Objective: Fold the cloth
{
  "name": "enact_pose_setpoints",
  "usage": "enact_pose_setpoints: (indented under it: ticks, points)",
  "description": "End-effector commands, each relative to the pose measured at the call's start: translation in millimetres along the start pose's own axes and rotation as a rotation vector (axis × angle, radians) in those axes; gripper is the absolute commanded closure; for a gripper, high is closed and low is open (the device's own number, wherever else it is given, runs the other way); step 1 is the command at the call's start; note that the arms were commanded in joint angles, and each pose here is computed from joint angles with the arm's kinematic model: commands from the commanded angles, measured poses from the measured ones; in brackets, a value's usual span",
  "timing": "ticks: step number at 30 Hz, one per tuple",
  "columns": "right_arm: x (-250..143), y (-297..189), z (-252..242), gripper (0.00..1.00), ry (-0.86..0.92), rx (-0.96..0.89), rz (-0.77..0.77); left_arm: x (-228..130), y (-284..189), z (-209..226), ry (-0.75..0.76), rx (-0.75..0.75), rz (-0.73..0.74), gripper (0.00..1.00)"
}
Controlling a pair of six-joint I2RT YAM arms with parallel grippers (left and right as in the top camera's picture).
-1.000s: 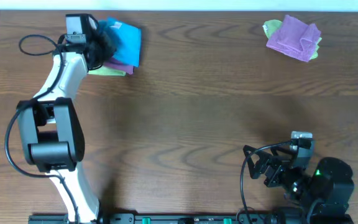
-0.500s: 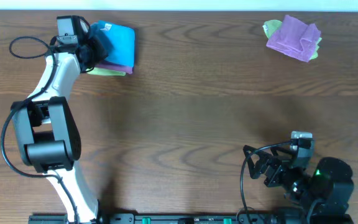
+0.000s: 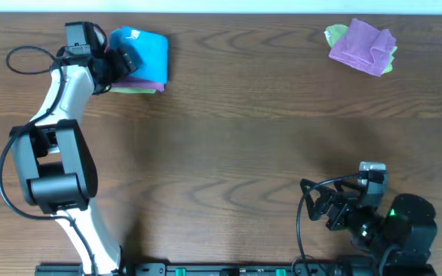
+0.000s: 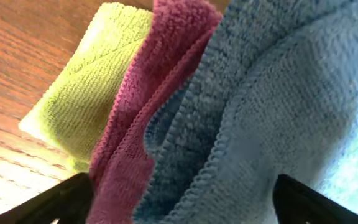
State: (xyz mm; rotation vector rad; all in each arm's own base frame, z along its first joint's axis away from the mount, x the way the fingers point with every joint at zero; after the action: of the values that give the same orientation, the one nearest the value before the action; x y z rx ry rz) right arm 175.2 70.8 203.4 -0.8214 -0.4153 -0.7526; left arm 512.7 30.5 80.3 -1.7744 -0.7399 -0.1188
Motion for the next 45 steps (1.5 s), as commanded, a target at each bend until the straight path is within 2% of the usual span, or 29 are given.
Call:
enact_pose_setpoints:
  ticks: [1,9,20,26,31,35,39,41,45]
  points:
    - [-2,0,1,0.01,0.008,0.008,0.005,24,-37,-12,0.044,-0.009,-0.085,0.05]
    - [-2,0,1,0.01,0.008,0.008,0.005,38,-94,-26,0.060,-0.013,-0.169,0.05]
    - [-2,0,1,0.01,0.008,0.008,0.005,8,-173,-45,0.072,-0.018,-0.139,0.05]
    - [-2,0,1,0.01,0.008,0.008,0.005,-5,-216,-77,0.121,-0.109,-0.176,0.05]
    - [-2,0,1,0.01,0.008,0.008,0.005,-7,-224,-71,0.117,-0.076,-0.185,0.05]
    - [-2,0,1,0.01,0.008,0.008,0.005,-43,-218,-63,0.118,-0.036,-0.035,0.05]
    - [-2,0,1,0.01,0.008,0.008,0.005,-85,-217,-66,0.203,-0.014,0.125,0.05]
    - [-2,0,1,0.01,0.008,0.008,0.005,-99,-218,-71,0.243,-0.010,0.162,0.05]
    - [-2,0,1,0.01,0.008,0.008,0.005,-117,-220,-77,0.286,-0.034,0.142,0.05]
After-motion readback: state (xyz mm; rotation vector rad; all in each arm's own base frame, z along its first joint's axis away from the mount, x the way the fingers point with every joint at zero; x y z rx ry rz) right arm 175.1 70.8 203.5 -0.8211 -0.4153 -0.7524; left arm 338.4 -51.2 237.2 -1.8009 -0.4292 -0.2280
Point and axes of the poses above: each gripper's point midway between its finger pads, its own y axis out along the fingers, its own z axis along the line the jaws close on, x = y × z, the point moved 1 cm from there along -y, back along the fingers, and after that the axes turned 6 degrees about y, right-handed, at the moved point
